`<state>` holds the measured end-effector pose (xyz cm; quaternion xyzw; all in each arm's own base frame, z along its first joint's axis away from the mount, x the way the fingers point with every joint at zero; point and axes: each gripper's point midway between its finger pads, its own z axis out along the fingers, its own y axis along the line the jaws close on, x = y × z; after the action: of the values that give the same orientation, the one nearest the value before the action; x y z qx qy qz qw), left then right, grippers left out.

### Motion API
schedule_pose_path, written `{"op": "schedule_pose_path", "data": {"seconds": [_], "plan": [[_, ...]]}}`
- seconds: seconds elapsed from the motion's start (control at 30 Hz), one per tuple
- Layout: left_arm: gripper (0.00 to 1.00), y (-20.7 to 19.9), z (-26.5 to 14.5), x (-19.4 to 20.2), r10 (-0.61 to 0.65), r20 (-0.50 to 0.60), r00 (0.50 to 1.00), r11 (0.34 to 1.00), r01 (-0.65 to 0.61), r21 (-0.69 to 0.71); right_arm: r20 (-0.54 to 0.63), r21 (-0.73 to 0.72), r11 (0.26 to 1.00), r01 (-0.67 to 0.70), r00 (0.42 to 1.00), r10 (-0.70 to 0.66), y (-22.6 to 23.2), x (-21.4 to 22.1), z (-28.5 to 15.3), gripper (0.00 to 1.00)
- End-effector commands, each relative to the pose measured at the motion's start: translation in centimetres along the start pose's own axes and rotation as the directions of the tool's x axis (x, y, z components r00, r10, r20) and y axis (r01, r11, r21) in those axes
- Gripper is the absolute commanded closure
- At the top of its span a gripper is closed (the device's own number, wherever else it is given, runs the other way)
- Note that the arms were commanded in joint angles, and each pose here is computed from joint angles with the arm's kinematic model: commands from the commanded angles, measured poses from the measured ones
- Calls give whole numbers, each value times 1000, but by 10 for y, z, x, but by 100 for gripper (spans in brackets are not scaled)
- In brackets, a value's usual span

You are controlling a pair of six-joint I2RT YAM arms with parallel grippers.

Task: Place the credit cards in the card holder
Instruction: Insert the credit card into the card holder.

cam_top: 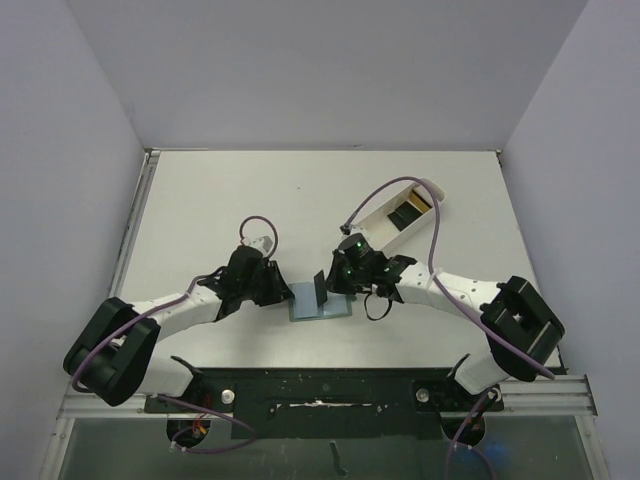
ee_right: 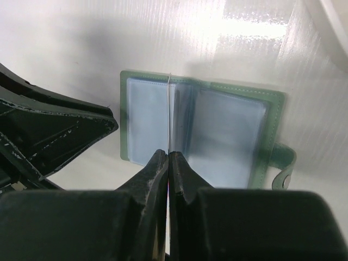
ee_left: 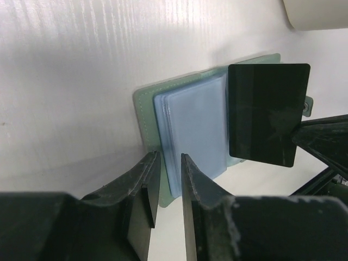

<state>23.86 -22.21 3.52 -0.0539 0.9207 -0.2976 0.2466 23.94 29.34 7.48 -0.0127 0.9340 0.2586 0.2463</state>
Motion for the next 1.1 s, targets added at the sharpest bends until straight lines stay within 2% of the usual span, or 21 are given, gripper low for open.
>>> {"op": "schedule_pose_path", "data": {"seconds": [0.0, 0.13, 0.73, 1.07], "plan": [[79, -29, -1, -17, -2, 34, 999, 994, -2, 113, 59, 15, 1000, 3, 998, -4, 12, -17, -2, 100], [80, -28, 5, -12, -9, 14, 1000, 992, 7, 126, 59, 3, 1000, 7, 998, -7, 14, -17, 0, 100], [95, 1, 17, 6, -8, -35, 999, 1000, 9, 28, 1, -32, 999, -16, 1000, 16, 9, 2, 13, 100], [96, 5, 17, 10, -6, -43, 999, 1000, 7, 19, -31, 7, 1000, -22, 999, 22, -8, 16, 15, 100]]}}
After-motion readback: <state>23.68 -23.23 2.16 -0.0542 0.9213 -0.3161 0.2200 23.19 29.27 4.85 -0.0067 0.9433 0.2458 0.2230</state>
